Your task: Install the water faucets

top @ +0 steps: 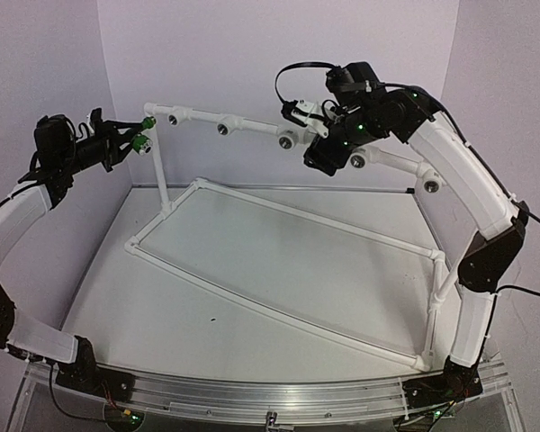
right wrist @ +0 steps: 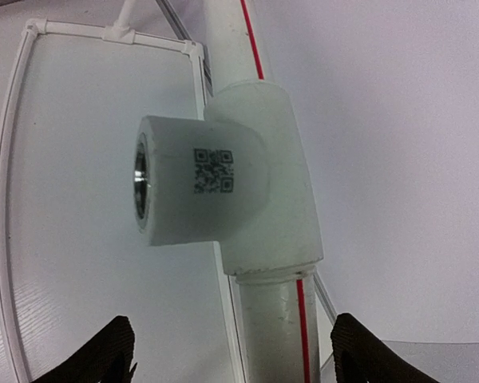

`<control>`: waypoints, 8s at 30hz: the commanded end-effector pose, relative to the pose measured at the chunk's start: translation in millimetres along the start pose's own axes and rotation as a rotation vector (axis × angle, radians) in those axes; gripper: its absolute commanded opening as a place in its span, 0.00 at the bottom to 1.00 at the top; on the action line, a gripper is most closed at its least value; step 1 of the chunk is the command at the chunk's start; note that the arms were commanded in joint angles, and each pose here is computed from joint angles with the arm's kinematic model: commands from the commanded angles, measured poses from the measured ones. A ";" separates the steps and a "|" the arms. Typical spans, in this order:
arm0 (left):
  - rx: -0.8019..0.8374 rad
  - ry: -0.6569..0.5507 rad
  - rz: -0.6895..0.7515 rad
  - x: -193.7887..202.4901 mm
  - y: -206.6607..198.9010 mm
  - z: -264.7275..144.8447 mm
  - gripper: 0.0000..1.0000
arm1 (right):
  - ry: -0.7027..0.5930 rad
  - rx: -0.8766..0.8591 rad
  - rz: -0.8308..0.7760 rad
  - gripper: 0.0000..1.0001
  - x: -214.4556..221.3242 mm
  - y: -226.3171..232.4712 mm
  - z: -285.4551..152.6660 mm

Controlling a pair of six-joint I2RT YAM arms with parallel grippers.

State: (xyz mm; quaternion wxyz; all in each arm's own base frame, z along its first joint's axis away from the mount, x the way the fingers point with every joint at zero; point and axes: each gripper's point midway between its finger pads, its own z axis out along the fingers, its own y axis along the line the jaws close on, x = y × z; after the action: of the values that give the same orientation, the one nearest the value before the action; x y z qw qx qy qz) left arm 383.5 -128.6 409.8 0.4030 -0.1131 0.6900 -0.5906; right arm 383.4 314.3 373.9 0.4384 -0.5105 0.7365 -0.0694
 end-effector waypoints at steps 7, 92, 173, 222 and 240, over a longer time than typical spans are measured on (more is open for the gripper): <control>0.102 -0.024 -0.021 -27.0 -0.2 21.6 0.00 | -0.001 0.084 0.008 0.43 -4.3 -11.6 10.6; 0.187 0.128 -0.277 -41.4 27.5 67.9 0.00 | -0.093 -0.150 -0.161 0.00 -0.6 49.5 3.7; -0.167 0.046 0.550 -46.3 4.1 80.3 0.00 | -0.135 -0.198 -0.160 0.00 -3.5 58.5 -6.9; -0.577 -0.046 2.034 -8.3 -7.2 89.8 0.00 | -0.122 -0.190 -0.187 0.00 3.7 57.4 -14.2; -0.766 -0.119 2.400 -2.3 9.0 76.6 0.00 | -0.097 -0.162 -0.170 0.00 6.8 53.0 -10.1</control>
State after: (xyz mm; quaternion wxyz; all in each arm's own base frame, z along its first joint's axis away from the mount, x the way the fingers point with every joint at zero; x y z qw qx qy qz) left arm 462.3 -154.4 375.0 0.6230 0.4249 0.5427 0.3699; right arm 388.2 310.8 376.4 0.4817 -0.5571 0.6682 -0.1053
